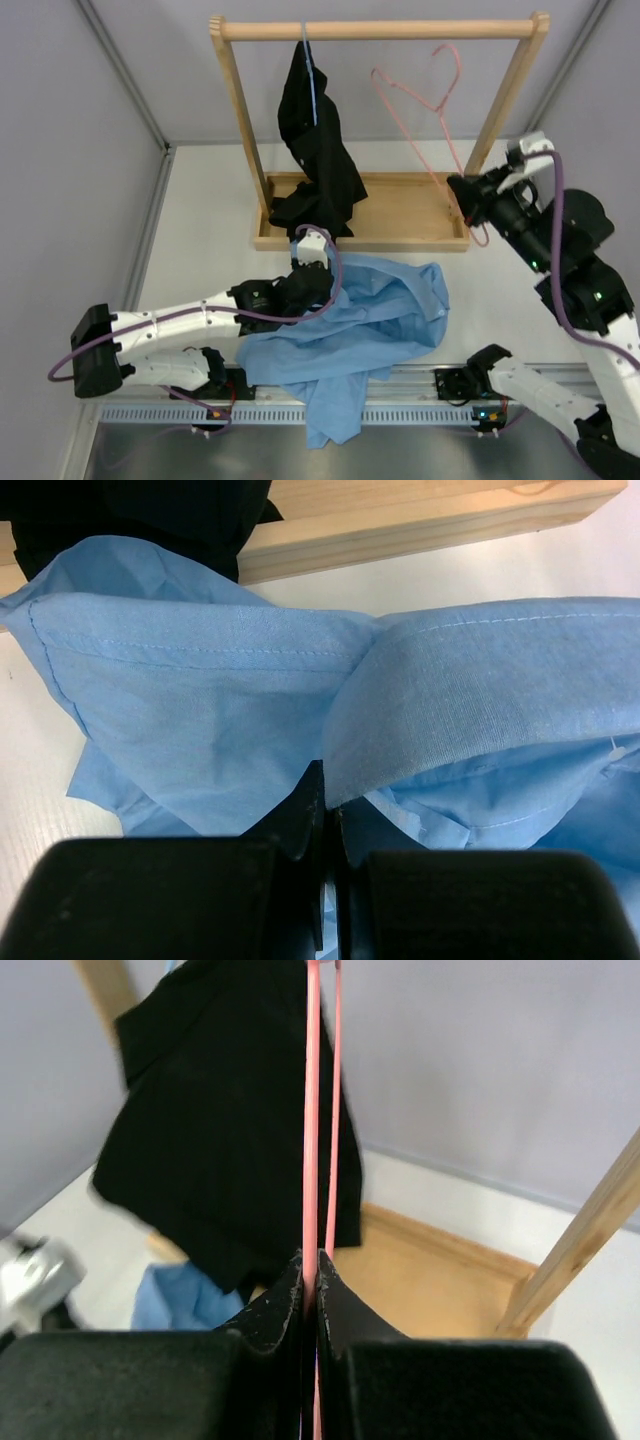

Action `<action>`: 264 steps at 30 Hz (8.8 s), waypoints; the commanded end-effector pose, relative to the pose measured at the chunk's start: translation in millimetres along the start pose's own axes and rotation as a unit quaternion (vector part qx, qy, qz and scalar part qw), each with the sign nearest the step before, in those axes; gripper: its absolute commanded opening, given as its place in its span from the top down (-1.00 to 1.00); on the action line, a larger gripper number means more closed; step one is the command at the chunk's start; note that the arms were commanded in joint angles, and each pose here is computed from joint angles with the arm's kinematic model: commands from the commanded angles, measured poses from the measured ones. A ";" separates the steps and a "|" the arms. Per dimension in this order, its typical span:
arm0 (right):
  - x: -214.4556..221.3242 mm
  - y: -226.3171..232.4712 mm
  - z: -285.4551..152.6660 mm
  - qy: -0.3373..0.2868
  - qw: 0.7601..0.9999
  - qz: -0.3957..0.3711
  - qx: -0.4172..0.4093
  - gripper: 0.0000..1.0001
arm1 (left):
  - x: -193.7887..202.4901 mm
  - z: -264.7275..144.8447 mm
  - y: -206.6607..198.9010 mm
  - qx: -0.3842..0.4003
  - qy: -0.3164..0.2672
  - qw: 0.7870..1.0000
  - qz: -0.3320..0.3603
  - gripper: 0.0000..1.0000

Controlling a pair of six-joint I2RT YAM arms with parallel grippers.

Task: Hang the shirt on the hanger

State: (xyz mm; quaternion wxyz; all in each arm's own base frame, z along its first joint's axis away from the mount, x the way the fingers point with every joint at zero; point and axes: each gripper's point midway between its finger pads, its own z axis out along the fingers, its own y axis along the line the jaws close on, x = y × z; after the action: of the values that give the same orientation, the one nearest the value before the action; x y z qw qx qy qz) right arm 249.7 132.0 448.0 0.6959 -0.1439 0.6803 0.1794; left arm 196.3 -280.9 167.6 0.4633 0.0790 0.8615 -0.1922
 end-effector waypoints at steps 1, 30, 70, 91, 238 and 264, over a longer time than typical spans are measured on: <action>45.9 30.2 -41.7 0.087 0.992 0.022 -0.090 1.00 | -32.0 -3.9 -5.8 0.006 -0.036 0.999 -0.039 1.00; 180.9 50.5 -215.9 0.232 0.956 0.073 -0.164 1.00 | -44.9 5.0 -17.0 0.068 0.016 0.996 -0.063 1.00; 105.8 129.3 -99.4 0.058 0.905 0.181 -0.380 1.00 | -138.4 -149.0 -132.2 0.275 -0.044 0.957 0.077 1.00; 109.8 141.0 -102.0 -0.007 0.880 0.182 -0.438 1.00 | -133.8 -115.6 -107.1 0.143 -0.033 0.976 0.162 1.00; 194.5 86.8 -20.4 0.070 0.951 0.206 -0.220 0.95 | -205.8 -163.5 -69.2 0.225 -0.233 0.939 0.118 1.00; 179.1 8.7 8.7 0.200 0.970 0.132 -0.030 1.00 | -79.5 -130.5 -28.5 0.233 -0.065 0.940 0.242 1.00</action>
State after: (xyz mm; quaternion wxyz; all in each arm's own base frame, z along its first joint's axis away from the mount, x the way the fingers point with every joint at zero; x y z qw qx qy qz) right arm 246.3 169.9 249.3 0.4836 -0.1154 0.8184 0.2880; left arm 139.2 -256.6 317.1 0.5394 0.3665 0.7070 -0.2735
